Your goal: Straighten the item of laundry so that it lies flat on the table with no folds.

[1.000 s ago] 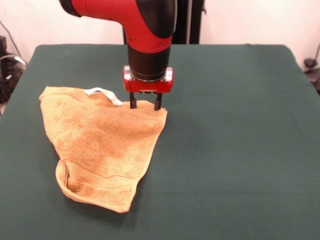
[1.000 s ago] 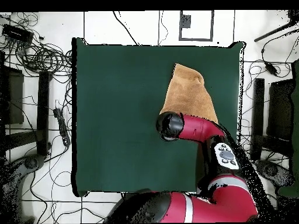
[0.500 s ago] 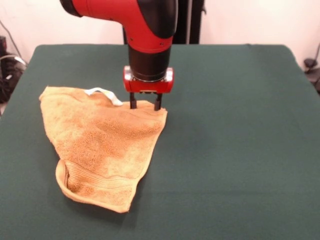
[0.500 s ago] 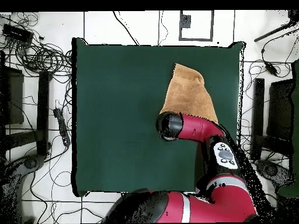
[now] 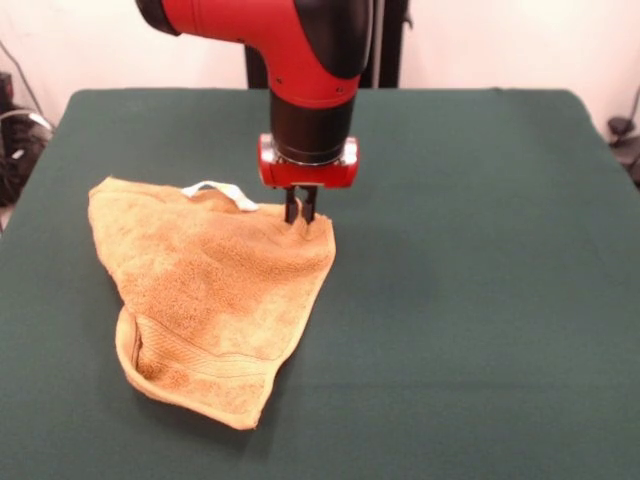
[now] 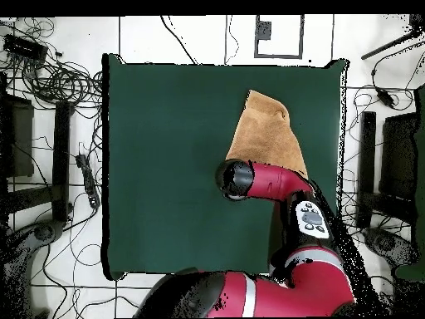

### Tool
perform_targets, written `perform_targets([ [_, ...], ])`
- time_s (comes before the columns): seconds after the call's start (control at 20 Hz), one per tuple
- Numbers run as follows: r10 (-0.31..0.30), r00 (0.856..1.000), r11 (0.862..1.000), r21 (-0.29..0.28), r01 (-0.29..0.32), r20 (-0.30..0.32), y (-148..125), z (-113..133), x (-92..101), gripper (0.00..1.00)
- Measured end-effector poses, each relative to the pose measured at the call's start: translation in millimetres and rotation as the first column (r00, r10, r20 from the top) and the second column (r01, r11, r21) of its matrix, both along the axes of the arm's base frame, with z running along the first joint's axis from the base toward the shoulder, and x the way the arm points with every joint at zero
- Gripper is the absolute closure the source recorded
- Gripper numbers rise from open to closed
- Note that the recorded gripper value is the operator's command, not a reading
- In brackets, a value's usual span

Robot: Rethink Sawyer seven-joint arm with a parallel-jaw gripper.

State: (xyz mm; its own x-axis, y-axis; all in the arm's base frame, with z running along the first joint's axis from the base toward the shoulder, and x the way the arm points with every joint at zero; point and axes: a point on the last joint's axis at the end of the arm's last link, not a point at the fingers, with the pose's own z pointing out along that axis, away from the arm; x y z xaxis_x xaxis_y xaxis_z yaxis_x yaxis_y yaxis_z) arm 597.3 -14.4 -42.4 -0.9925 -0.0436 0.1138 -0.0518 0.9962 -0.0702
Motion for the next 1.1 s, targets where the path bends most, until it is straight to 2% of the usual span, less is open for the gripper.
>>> perform_targets([
  [1.1, -0.013, 1.0, 1.0, 0.005, 0.013, -0.001, -0.6, -0.2, 0.7, 1.0],
])
